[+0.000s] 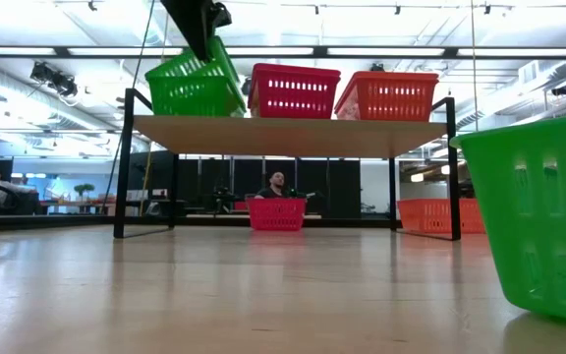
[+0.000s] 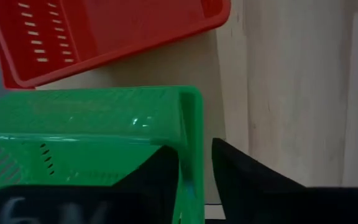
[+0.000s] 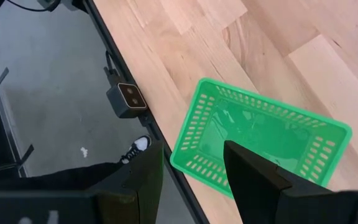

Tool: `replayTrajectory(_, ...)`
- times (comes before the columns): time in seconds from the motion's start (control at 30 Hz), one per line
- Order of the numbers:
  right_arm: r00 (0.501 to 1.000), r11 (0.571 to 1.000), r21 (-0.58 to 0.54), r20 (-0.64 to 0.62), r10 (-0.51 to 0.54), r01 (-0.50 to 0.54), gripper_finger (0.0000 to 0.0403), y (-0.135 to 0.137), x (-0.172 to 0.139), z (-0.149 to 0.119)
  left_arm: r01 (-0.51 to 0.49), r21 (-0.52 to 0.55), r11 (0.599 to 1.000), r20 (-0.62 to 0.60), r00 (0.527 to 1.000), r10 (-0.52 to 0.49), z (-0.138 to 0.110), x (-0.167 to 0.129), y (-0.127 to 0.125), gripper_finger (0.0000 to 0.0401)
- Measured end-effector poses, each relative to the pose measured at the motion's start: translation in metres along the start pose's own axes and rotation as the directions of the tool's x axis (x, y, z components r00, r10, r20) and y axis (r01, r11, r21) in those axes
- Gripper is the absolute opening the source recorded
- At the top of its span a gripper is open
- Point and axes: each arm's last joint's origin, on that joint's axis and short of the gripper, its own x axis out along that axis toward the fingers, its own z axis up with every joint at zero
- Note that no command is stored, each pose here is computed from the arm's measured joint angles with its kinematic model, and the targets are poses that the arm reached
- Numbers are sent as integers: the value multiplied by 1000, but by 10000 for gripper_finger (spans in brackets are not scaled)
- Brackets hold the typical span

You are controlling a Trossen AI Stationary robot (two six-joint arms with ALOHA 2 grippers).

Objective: Stack baskets on shelf by color
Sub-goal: Stack the left green bin on top of the other green bin on the shelf

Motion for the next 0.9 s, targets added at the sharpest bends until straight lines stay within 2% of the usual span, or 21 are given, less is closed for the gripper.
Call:
replayTrajectory(0.2,1000,1000,1,1,0,0,174,0,0,1,-32,-36,999,-30,999,31,-3,1,4,129)
replayTrajectory(0.43,1000,1000,0,1,0,0,174,0,0,1,-31,-44,999,-81,996,28,-8,1,6,121)
replayTrajectory(0.6,1000,1000,1,3,-1,1,174,0,0,1,-32,-49,998,-76,997,28,-8,1,6,88)
replayTrajectory(0.77,1000,1000,0,3,-1,1,174,0,0,1,-33,-78,996,-100,995,25,-10,1,6,18)
replayTrajectory(0.9,1000,1000,-11,3,-2,2,174,0,0,1,-38,-113,993,-105,994,26,-10,0,5,17)
